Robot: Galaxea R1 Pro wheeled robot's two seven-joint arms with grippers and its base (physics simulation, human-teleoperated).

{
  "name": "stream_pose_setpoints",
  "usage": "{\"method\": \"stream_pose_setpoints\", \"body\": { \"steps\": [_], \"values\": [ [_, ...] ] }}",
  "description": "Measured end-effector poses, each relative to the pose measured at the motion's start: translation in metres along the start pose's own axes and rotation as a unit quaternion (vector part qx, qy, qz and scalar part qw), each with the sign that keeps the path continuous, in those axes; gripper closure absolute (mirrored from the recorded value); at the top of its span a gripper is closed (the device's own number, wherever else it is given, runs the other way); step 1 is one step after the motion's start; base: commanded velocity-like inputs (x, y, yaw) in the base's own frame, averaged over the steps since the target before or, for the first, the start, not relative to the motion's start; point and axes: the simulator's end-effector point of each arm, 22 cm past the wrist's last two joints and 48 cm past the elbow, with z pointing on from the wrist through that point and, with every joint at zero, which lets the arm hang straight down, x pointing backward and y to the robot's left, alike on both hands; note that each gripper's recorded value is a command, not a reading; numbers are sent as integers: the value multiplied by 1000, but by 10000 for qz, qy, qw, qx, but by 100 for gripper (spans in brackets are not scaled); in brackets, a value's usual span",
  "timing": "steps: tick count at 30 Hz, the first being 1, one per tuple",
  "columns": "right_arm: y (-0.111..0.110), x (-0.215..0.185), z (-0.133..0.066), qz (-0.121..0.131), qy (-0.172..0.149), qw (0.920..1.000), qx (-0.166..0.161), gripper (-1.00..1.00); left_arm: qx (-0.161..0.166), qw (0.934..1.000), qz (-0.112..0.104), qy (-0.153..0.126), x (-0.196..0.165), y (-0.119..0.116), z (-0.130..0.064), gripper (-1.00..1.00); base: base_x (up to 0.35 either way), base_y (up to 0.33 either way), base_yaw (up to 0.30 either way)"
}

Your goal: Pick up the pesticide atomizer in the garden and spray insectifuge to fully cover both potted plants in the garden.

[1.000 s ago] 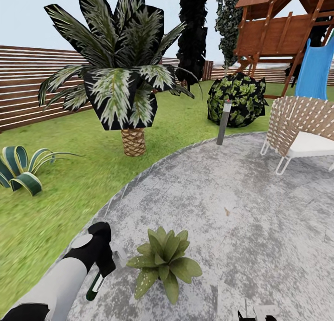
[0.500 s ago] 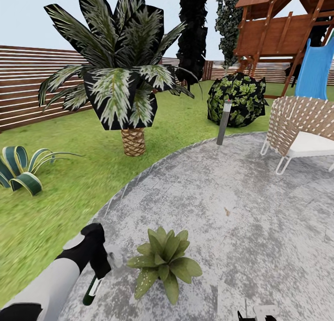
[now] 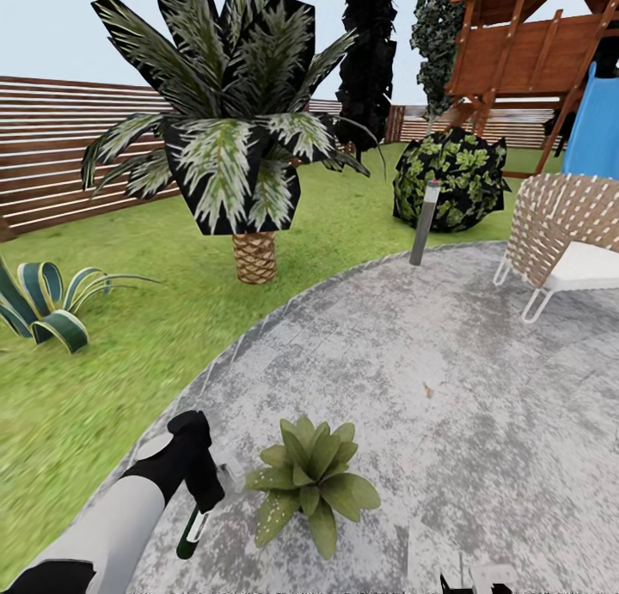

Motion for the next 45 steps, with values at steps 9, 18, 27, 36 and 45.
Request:
{"method": "stream_pose_setpoints", "body": {
  "steps": [9,18,27,36,45],
  "values": [
    [1,7,1,-9,71,10000,-7,-100,-297,9995,-52,101,6,14,11,100,0,0,0],
    [1,12,1,-18,129,9999,-13,-100,-380,9991,-199,44,7,26,9,100,0,0,0],
    [-1,12,1,-25,128,9999,-1,-100,-645,9932,-915,-311,21,57,12,100,0,0,0],
    [0,12,2,-7,119,9999,-9,-100,-777,9897,-1119,-432,31,47,41,100,-121,-86,42],
    [0,12,1,-8,124,9999,-4,-100,-824,9854,-1286,-750,13,46,41,100,-170,-218,136]
  ]
}}
